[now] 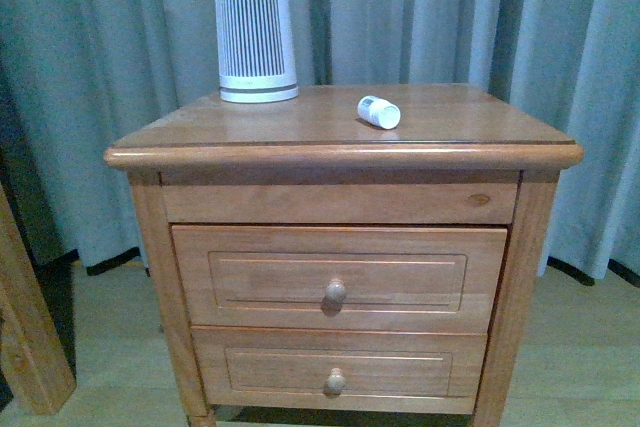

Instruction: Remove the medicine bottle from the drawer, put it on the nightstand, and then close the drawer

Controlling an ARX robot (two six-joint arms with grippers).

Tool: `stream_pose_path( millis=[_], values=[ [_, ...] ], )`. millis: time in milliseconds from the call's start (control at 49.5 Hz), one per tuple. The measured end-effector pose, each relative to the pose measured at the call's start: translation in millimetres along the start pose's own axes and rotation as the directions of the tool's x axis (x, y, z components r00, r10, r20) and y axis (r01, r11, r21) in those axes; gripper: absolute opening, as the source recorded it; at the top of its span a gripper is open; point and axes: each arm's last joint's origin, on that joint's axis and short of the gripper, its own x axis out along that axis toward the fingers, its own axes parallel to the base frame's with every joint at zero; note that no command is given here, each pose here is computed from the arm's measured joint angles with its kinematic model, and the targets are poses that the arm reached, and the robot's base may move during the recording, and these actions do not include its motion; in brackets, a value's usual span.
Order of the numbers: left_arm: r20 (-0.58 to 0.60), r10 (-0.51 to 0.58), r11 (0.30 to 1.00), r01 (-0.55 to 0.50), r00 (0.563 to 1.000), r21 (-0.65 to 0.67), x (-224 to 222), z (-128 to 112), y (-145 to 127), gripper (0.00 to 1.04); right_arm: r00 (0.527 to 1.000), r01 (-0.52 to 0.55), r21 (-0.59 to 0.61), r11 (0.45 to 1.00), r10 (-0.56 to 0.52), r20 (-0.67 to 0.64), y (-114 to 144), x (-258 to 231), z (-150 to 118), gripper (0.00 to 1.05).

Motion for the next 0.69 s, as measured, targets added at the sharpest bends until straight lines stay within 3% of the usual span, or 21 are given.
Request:
stream_pose_path(
  millis=[464,686],
  values=[
    [0.0,0.0,1.0,0.0,1.0,0.0,0.0,0.0,0.0,0.98,1.0,0.0,0.0,1.0,0.0,0.0,0.0,0.0,0.0,0.98],
    [0.0,0.0,1.0,0.0,1.0,0.0,0.0,0.0,0.0,0.98,1.0,0.0,0.0,1.0,0.0,0.0,0.0,0.0,0.0,0.98]
  ],
)
